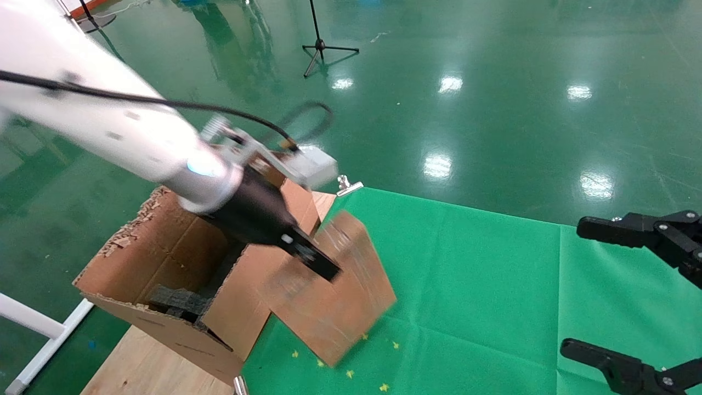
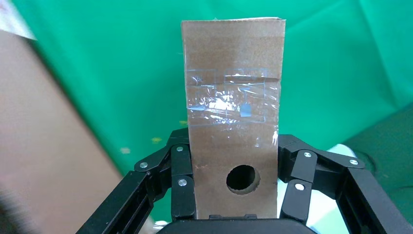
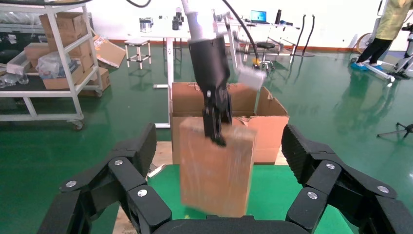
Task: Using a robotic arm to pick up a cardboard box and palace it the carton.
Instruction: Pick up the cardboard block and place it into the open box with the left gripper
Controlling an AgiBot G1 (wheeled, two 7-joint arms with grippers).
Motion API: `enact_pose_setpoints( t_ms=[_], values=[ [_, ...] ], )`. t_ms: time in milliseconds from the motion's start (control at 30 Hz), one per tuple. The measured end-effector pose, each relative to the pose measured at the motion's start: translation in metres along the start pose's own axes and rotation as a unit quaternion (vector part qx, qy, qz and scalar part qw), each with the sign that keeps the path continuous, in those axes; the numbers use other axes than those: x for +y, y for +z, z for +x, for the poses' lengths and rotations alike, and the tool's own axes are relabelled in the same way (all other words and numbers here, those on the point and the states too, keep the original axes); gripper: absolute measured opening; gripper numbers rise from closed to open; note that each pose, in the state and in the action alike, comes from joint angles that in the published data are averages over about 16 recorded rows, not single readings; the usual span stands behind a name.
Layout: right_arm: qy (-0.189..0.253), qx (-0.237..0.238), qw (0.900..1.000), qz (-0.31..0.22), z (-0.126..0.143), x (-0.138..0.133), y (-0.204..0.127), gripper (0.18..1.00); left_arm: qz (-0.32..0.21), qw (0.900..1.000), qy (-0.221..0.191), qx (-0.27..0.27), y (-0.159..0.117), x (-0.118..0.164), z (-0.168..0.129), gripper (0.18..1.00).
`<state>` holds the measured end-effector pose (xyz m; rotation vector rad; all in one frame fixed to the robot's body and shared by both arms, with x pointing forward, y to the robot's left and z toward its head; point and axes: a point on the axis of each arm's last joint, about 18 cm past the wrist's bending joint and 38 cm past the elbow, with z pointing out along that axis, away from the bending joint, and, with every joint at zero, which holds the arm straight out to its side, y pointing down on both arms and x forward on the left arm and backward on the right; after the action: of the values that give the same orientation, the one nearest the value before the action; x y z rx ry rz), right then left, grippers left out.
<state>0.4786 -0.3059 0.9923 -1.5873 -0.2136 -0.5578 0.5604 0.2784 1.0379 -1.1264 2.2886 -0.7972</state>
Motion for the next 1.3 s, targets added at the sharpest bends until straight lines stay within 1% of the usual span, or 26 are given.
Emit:
enact_pose_setpoints(
  t_ms=[133, 233, 300, 400, 467, 600, 733, 867, 967, 1167, 1300],
  values=[
    [0.0, 0.0, 1.0, 0.0, 0.0, 0.0, 0.0, 0.923, 0.048, 0.9985, 0.02, -0.018, -0.042, 0.003, -0.027, 0.368],
    [0.0, 0.0, 1.0, 0.0, 0.0, 0.0, 0.0, 0.954, 0.081, 0.9953, 0.03, -0.044, -0.076, 0.006, -0.051, 0.344],
    [0.0, 0.0, 1.0, 0.0, 0.0, 0.0, 0.0, 0.966, 0.099, 0.9924, 0.033, -0.065, -0.098, 0.01, -0.068, 0.342],
    [0.0, 0.0, 1.0, 0.0, 0.0, 0.0, 0.0, 0.984, 0.116, 0.9878, 0.028, -0.1, -0.127, 0.02, -0.097, 0.339],
    [0.0, 0.0, 1.0, 0.0, 0.0, 0.0, 0.0, 0.992, 0.119, 0.9851, 0.018, -0.123, -0.141, 0.029, -0.117, 0.337],
    [0.0, 0.0, 1.0, 0.0, 0.0, 0.0, 0.0, 1.0, 0.105, 0.981, -0.008, -0.163, -0.154, 0.05, -0.158, 0.333],
    [0.0, 0.0, 1.0, 0.0, 0.0, 0.0, 0.0, 1.001, 0.079, 0.9768, -0.035, -0.196, -0.147, 0.071, -0.195, 0.33],
    [0.0, 0.0, 1.0, 0.0, 0.0, 0.0, 0.0, 1.001, 0.05, 0.9715, -0.057, -0.225, -0.123, 0.09, -0.227, 0.328],
    [0.0, 0.0, 1.0, 0.0, 0.0, 0.0, 0.0, 1.001, 0.03, 0.9674, -0.069, -0.242, -0.101, 0.104, -0.245, 0.327],
    [0.0, 0.0, 1.0, 0.0, 0.0, 0.0, 0.0, 1.001, 0.006, 0.961, -0.088, -0.262, -0.059, 0.126, -0.265, 0.325],
    [0.0, 0.0, 1.0, 0.0, 0.0, 0.0, 0.0, 1.001, 0.0, 0.9616, -0.104, -0.254, -0.04, 0.136, -0.265, 0.323]
  ],
)
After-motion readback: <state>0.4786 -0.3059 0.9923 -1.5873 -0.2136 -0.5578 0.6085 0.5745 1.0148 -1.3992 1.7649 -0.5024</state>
